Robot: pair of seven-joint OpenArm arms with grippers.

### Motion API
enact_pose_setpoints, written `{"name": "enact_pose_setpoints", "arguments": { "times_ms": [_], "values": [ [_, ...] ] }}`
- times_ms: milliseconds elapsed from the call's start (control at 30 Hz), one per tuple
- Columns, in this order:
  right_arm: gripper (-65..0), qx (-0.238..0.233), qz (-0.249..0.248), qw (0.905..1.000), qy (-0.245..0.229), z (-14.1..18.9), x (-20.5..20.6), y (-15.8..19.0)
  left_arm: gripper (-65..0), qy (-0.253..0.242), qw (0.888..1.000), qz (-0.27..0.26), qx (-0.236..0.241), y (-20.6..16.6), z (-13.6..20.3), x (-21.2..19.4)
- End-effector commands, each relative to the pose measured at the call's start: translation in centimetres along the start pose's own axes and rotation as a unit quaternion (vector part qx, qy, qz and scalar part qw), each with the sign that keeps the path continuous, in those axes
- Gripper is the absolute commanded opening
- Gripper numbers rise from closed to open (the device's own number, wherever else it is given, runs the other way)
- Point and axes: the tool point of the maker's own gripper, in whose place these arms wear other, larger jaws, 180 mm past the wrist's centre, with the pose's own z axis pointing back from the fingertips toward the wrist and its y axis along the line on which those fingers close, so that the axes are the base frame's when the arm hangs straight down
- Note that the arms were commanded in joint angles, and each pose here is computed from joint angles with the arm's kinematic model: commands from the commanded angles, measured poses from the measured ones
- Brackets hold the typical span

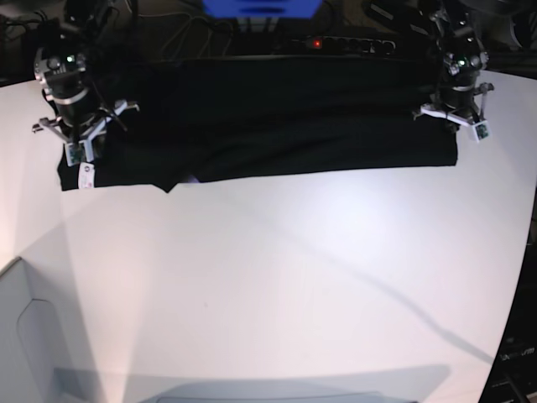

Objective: Fold the T-shirt properly

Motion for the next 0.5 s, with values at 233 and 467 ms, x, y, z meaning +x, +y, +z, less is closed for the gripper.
{"name": "enact_pose_setpoints", "arguments": {
  "times_ms": [233,467],
  "values": [
    [-65.0,-0.043,-0.049,0.9972,0.035,2.8,-4.1,-1.9,-65.0,-0.029,0.999,-0.019,0.007,0.9,0.2,2.3],
    [-65.0,-0.055,-0.052,0.9948,0.068,4.2,-6.5,-2.5,-65.0,-0.033,0.999,-0.029,0.009,1.3,0.2,2.8]
  ]
}}
